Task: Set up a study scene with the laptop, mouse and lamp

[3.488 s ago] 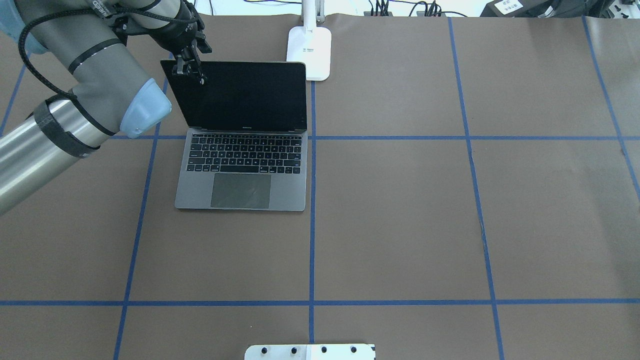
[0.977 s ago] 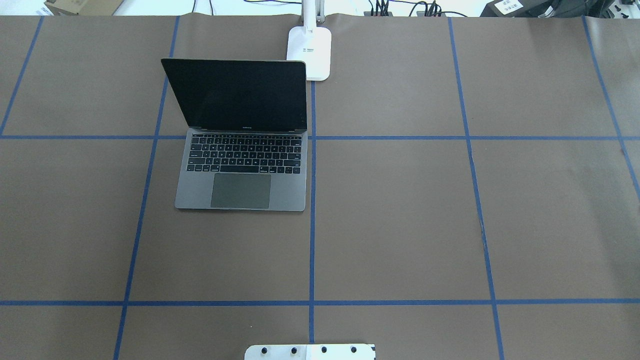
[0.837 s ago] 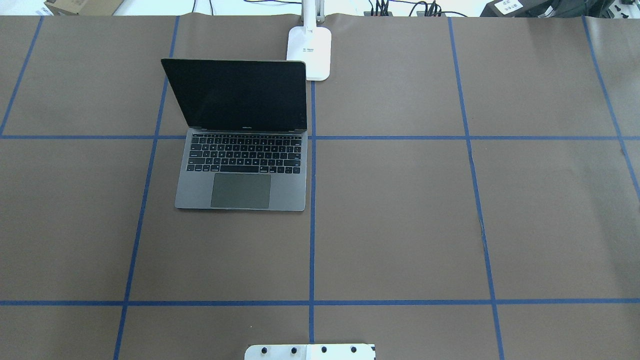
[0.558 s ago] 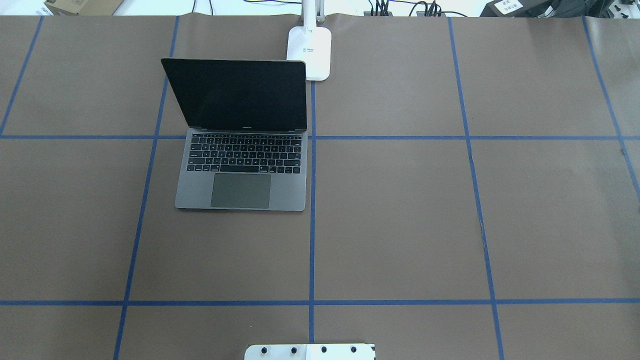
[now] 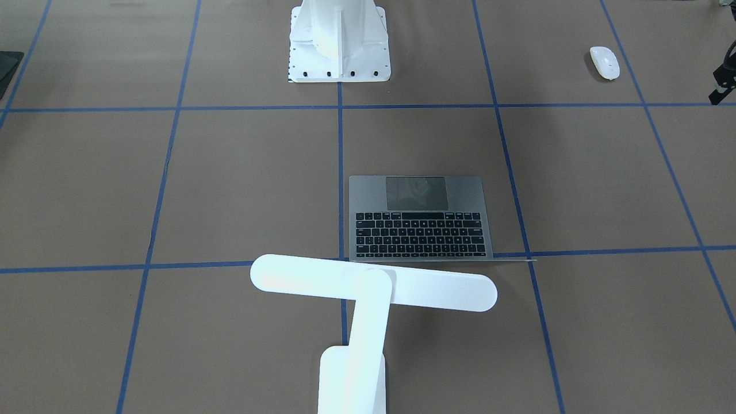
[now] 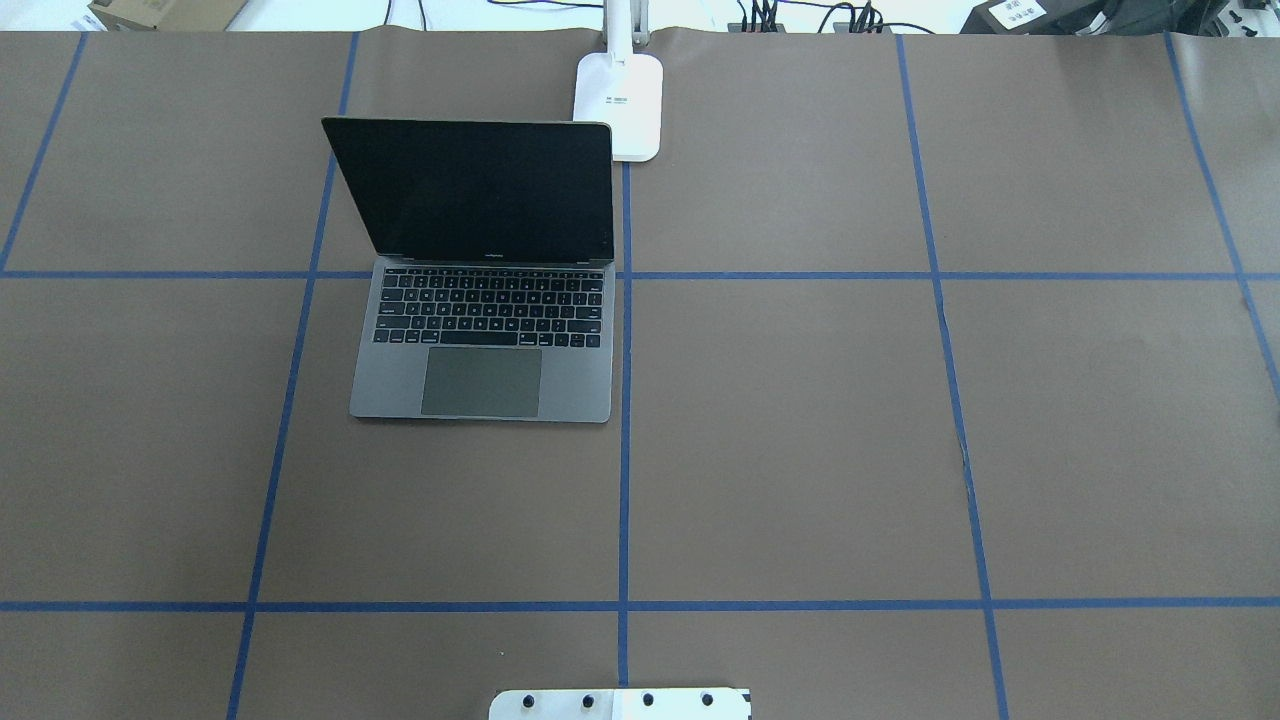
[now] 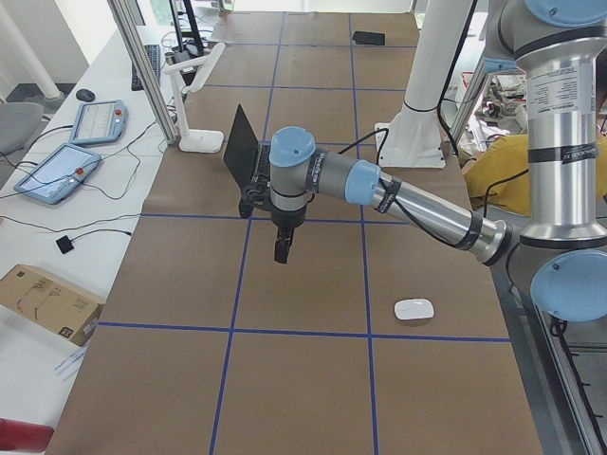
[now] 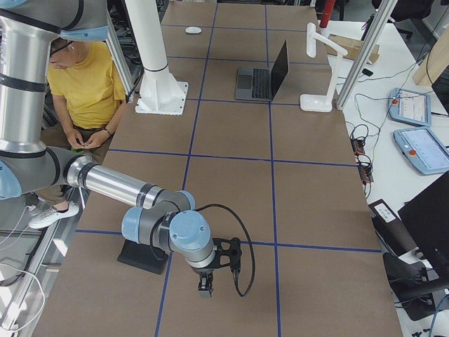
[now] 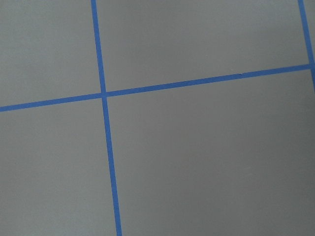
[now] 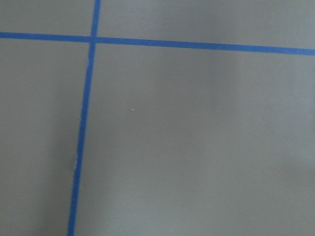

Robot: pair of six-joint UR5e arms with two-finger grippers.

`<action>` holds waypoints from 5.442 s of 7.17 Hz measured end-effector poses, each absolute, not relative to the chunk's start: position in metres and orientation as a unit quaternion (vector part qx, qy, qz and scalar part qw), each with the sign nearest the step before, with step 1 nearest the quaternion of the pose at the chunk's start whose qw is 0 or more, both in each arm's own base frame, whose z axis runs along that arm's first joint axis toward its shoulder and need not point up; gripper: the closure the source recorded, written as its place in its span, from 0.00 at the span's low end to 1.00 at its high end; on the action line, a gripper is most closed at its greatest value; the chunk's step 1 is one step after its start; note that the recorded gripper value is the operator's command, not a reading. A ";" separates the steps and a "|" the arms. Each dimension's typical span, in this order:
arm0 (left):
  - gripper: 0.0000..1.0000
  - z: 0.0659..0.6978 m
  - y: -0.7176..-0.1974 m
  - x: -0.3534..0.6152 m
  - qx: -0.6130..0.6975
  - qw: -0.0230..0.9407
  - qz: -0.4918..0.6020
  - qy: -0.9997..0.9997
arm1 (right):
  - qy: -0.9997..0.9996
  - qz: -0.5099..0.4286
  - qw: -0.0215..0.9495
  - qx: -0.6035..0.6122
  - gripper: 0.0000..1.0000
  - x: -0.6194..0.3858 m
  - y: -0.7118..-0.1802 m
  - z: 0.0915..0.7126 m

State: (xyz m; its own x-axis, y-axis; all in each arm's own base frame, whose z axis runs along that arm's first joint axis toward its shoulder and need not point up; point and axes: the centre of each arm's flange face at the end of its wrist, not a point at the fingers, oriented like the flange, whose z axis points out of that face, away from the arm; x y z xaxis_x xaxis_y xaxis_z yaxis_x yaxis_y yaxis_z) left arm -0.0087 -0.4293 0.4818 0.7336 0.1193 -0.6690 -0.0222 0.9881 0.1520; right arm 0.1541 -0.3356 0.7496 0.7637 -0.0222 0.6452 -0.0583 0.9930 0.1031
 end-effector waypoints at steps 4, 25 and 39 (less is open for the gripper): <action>0.00 0.485 -0.432 -0.013 0.068 0.929 0.033 0.363 | -0.340 0.229 0.912 -0.034 0.00 0.152 -0.306 0.758; 0.00 0.481 -0.434 -0.014 0.075 0.928 0.033 0.363 | -0.239 0.630 0.552 -0.490 0.14 0.079 -0.251 0.843; 0.00 0.480 -0.435 -0.014 0.076 0.928 0.034 0.363 | -0.116 0.558 0.651 -0.501 0.18 0.029 -0.229 0.882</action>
State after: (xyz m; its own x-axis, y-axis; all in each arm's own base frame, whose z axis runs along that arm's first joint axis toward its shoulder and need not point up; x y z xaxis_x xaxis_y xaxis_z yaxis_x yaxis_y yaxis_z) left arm -0.0138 -0.4350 0.4801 0.7340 0.1190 -0.6687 -0.0087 0.9861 0.1659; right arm 0.0294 -0.2285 0.8817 0.3508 0.8430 -0.4077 -0.6102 -0.1245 -0.7824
